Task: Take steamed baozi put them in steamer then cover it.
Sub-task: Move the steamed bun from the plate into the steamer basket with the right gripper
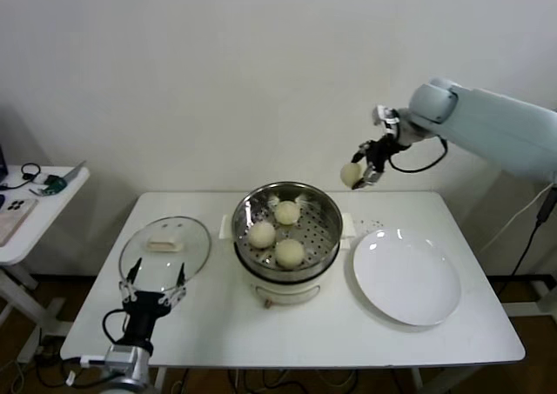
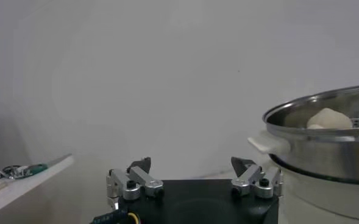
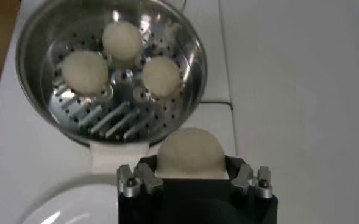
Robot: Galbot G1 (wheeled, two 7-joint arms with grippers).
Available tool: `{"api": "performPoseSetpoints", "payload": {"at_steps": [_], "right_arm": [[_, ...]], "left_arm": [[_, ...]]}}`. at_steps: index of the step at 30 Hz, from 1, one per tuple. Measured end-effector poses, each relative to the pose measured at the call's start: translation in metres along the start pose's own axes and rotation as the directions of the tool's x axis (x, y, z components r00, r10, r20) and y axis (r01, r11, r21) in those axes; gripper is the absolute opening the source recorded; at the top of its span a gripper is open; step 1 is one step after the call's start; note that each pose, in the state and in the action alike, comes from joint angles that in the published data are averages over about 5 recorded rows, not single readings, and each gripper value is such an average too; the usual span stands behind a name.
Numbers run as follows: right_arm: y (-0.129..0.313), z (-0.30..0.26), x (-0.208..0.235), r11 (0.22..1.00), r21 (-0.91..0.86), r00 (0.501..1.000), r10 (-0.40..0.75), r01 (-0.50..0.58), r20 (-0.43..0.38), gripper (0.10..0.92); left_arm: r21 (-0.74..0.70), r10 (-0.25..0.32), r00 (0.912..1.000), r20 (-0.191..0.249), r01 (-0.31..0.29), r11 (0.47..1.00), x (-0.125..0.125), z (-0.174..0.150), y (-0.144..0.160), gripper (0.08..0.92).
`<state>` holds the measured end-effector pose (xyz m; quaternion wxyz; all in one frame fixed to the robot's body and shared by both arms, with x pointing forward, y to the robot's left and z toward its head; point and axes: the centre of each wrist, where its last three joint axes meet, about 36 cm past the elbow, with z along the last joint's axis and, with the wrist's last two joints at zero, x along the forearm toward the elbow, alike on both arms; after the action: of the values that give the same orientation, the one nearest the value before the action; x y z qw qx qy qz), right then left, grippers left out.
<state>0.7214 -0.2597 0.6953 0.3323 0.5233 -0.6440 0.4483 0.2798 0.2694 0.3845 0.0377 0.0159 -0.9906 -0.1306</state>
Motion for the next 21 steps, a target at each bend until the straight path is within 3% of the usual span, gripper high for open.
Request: {"api": "performPoseSetpoints", "payload": {"at_steps": [9, 21], "right_arm": [[0.016, -0.053, -0.044, 0.997, 0.023, 0.997, -0.074, 0.074, -0.033, 0.729], [0.030, -0.074, -0.102, 0.988, 0.047, 0.984, -0.143, 0.148, -0.102, 0.729]], "left_arm": [[-0.001, 0.008, 0.9999, 0.011, -0.008, 1.000, 0.001, -0.003, -0.001, 0.823], [0.000, 0.010, 0.9999, 0.013, -0.010, 1.000, 0.000, -0.003, 0.002, 0.823]]}}
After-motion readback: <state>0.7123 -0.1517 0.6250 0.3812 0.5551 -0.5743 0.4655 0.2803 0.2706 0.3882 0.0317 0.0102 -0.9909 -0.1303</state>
